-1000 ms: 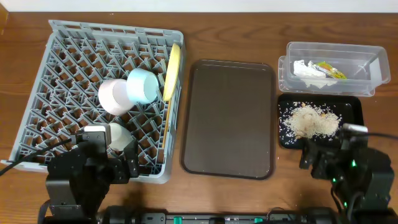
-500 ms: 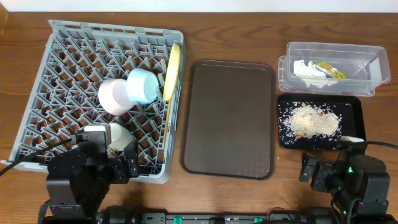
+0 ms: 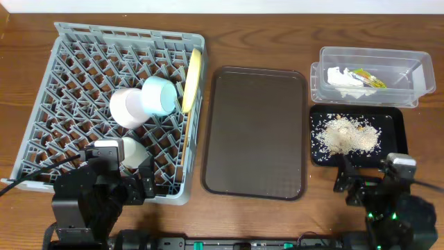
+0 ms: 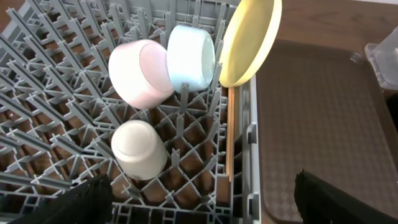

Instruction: Sort waste into correct bins and load items into the dishwasher

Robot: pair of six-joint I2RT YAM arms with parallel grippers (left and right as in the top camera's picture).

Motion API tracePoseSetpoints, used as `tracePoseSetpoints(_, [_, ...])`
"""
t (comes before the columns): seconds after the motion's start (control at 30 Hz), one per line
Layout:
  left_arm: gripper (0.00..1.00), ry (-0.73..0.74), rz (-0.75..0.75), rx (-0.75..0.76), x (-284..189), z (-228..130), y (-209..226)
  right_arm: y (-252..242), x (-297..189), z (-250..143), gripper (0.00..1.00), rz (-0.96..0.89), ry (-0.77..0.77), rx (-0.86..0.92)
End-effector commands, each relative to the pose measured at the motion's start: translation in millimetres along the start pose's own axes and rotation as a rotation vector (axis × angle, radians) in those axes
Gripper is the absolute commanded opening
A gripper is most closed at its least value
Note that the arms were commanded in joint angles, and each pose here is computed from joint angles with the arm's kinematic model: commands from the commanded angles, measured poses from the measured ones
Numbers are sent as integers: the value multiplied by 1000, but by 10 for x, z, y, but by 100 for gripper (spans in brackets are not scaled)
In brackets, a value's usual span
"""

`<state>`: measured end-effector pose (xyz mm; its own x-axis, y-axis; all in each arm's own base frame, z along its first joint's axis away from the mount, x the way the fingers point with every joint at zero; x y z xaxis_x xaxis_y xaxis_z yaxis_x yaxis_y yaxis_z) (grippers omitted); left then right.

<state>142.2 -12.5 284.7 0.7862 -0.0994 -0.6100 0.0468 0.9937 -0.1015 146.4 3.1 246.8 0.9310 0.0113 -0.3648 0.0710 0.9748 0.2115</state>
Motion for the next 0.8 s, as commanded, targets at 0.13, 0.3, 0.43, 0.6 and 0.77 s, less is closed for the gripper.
tracePoseSetpoints(0.13, [94, 0, -4, 16, 4, -11, -5, 55, 377, -260, 99, 129, -235, -25])
tracePoseSetpoints(0.3, [94, 0, -4, 16, 4, -11, -5, 86, 549, -257, 99, 154, -386, -67])
tracePoseSetpoints(0.43, [94, 0, -4, 16, 4, -11, -5, 46, 664, -364, 99, 141, -435, -64])
tracePoseSetpoints(0.6, [94, 0, -4, 16, 4, -11, -5, -1, 777, -654, 99, 122, -274, -79])
tracePoseSetpoints(0.77, [94, 0, -4, 16, 4, -11, -5, 26, 772, -649, 99, 141, -277, -96])
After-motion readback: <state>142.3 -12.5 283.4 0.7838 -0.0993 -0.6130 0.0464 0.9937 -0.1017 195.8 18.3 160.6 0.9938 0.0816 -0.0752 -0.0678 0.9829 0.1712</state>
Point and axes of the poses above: each gripper's point midway between its finger pads, its own x axis out along the fingers, its own y axis along the line the jaws close on, z = x × y, the point moved 5 cm from there along -x, back along the fingers, and after that the axes turned 2 degrees about x, right-handed, at the moved point
